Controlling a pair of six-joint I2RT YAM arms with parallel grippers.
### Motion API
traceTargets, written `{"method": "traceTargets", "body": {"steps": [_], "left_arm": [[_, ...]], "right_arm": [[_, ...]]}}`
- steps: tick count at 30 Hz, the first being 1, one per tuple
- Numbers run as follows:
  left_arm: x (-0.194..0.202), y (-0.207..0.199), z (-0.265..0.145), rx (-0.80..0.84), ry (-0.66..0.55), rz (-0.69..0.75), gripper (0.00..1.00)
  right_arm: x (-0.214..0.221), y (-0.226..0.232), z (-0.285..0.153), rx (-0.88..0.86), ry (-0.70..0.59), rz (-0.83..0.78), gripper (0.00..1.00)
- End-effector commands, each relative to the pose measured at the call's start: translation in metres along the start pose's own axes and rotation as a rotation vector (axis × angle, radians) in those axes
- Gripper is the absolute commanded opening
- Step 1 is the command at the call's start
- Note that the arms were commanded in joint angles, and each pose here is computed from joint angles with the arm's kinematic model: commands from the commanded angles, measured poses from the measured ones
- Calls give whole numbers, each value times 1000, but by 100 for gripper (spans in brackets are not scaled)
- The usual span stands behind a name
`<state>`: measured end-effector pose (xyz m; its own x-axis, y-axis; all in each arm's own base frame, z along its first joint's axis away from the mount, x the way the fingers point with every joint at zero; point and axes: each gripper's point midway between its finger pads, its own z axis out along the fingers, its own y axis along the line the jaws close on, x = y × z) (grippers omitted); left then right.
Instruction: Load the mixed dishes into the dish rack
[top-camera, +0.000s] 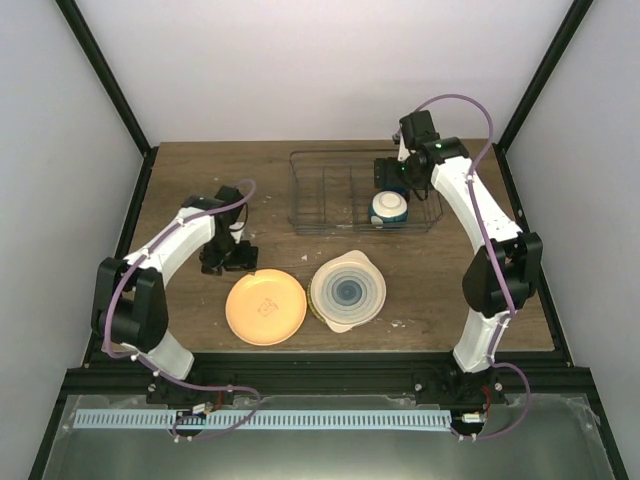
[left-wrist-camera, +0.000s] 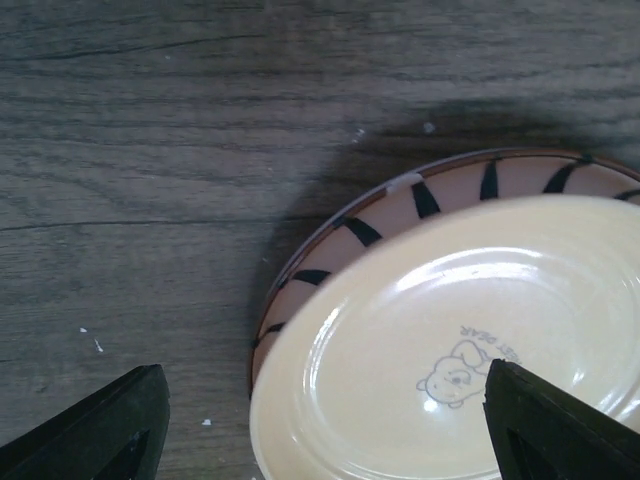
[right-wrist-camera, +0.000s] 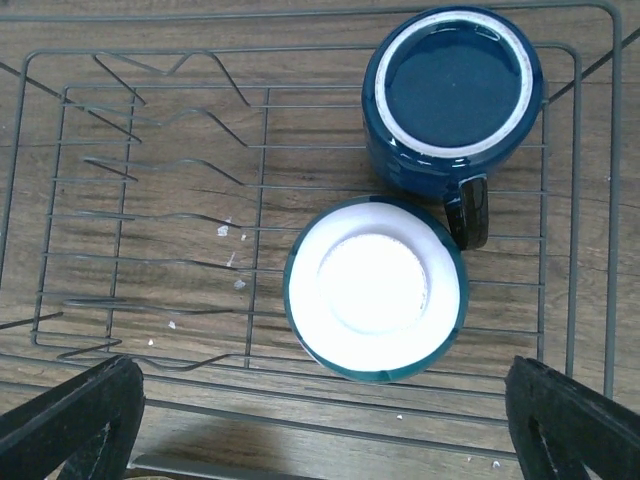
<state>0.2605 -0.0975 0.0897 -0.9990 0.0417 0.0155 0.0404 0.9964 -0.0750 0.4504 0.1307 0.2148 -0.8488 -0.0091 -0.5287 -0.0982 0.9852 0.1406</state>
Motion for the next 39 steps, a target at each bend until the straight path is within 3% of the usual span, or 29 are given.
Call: {"method": "traceTargets", "body": {"steps": [1,12,16,23,39], "left_arm": [[-2,3,8,18,2,-30,87],[22,-1,39,67,100,-38,80],[28,-1,44,75,117,-39,70],[33,-4,51,96,142,-42,42],[33,-11,63,136,181,-39,16]], "right_arm": [[-6,-1,-20,5,-48,-10,100],[-7,-3,-22,20,-49,-13,100],[-8,-2,-20,16,-47,-13,100],[-8,-2,-16,17,-39,-12,100],[-7,-3,-13,24,-34,-11,100]]}}
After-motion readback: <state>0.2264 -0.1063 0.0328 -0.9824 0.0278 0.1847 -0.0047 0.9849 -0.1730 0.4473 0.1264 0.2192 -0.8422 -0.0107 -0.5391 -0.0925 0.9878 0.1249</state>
